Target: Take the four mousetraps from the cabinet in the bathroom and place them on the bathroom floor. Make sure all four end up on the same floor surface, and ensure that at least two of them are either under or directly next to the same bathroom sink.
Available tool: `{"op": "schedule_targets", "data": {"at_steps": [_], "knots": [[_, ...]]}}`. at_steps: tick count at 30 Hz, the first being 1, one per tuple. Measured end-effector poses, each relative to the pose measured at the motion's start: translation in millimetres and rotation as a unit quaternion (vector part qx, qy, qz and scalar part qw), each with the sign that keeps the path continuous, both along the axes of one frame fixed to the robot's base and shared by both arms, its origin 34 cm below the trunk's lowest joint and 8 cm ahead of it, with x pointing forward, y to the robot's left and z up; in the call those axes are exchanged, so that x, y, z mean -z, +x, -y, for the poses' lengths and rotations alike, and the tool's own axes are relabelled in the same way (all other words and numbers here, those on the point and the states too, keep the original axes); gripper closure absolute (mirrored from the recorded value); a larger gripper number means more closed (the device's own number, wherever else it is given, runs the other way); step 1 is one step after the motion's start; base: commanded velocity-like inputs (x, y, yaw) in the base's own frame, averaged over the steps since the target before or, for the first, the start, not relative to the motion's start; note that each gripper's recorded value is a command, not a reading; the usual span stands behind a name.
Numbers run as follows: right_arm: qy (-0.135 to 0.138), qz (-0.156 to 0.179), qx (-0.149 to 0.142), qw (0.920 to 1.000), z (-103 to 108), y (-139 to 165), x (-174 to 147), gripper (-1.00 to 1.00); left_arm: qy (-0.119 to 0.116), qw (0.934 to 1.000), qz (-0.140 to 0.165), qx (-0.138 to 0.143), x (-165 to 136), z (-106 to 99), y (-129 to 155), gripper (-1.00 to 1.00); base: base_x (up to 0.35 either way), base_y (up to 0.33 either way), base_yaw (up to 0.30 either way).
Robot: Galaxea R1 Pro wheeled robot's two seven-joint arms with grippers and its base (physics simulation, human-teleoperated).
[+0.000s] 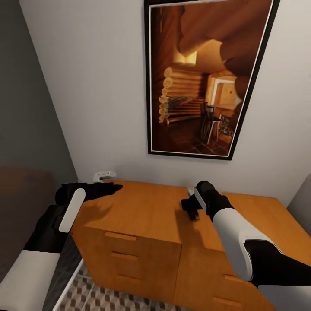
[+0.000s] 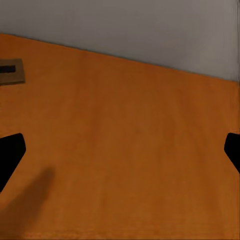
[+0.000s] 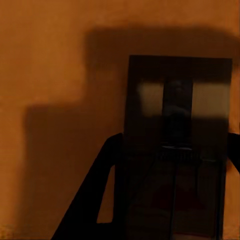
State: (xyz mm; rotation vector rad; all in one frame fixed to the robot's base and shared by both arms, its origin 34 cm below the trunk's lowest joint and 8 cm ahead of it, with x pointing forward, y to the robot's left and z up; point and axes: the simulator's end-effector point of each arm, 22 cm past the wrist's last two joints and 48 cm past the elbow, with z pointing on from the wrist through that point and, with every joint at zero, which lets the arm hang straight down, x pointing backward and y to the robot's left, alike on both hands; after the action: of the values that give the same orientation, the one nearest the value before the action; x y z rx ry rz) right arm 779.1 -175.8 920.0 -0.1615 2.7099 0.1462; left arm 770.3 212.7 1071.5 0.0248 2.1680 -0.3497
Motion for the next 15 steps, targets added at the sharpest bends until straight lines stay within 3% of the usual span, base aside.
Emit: {"op": "schedule_targets", "data": {"at_steps": [7,12,15], "knots": [[-0.001,0.007,-0.001,1.0000,-1,2,-2,1.00,0.001,1.0000,0.000,-0.001,0,0,0,-1.00,-0.261,0.000,0.000],[-0.002,0.019,0.001,0.9998,0,8,-10,1.00,0.002,1.0000,0.000,-0.002,0,-1,0,-1.00,-0.053,0.000,0.000],[-0.006,0.045,0.006,0.9990,3,20,-28,1.00,0.003,1.0000,0.000,-0.003,0,-2,0,-1.00,-0.011,0.000,0.000]]}}
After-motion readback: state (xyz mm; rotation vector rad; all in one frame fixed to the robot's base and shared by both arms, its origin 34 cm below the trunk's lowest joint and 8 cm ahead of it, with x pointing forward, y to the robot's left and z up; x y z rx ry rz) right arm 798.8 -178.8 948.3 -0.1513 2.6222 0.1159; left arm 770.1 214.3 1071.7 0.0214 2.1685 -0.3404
